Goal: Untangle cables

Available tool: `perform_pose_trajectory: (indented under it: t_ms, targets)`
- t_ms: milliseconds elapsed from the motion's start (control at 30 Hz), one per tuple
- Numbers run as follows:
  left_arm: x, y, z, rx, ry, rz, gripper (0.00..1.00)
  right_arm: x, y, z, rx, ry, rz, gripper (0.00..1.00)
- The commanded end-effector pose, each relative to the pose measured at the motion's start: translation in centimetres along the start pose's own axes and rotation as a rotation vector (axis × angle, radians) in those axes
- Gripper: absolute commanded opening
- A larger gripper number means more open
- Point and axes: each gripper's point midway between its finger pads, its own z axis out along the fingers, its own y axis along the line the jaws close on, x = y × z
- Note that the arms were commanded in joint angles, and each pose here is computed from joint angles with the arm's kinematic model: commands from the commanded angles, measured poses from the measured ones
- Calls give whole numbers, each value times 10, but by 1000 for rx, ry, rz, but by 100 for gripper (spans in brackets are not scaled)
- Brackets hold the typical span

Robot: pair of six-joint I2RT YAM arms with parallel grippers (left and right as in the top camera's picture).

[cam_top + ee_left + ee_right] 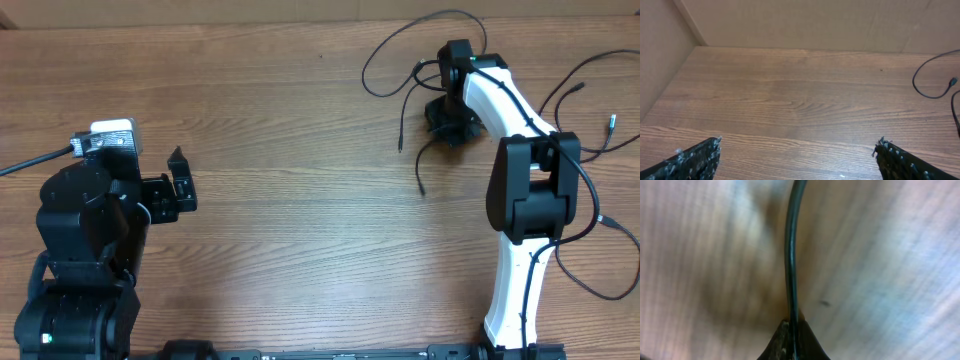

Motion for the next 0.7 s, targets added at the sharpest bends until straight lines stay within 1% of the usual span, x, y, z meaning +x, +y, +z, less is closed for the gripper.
perform_pose_trajectory:
  t_ms: [0, 167, 300, 333, 400, 667]
  targets:
    - [-1, -2, -2, 13, -5, -15, 100, -10, -31, -6, 98, 40, 11, 4]
    - [-1, -2, -2, 13, -6, -15, 100, -53, -73, -85, 143, -18, 5, 4]
    - [-1, -2, -2, 13, -6, -15, 99, -78, -131, -137, 222, -73, 71, 4]
    - [-1, -2, -2, 13, -6, -15, 99, -84, -138, -145, 207, -75, 55, 4]
    - [-1, -2, -2, 13, -6, -15, 99, -98, -152, -155, 188, -89, 104, 4]
    - [-5, -2, -2, 14, -20, -17, 100, -152, -218, -159, 224, -133, 438, 4]
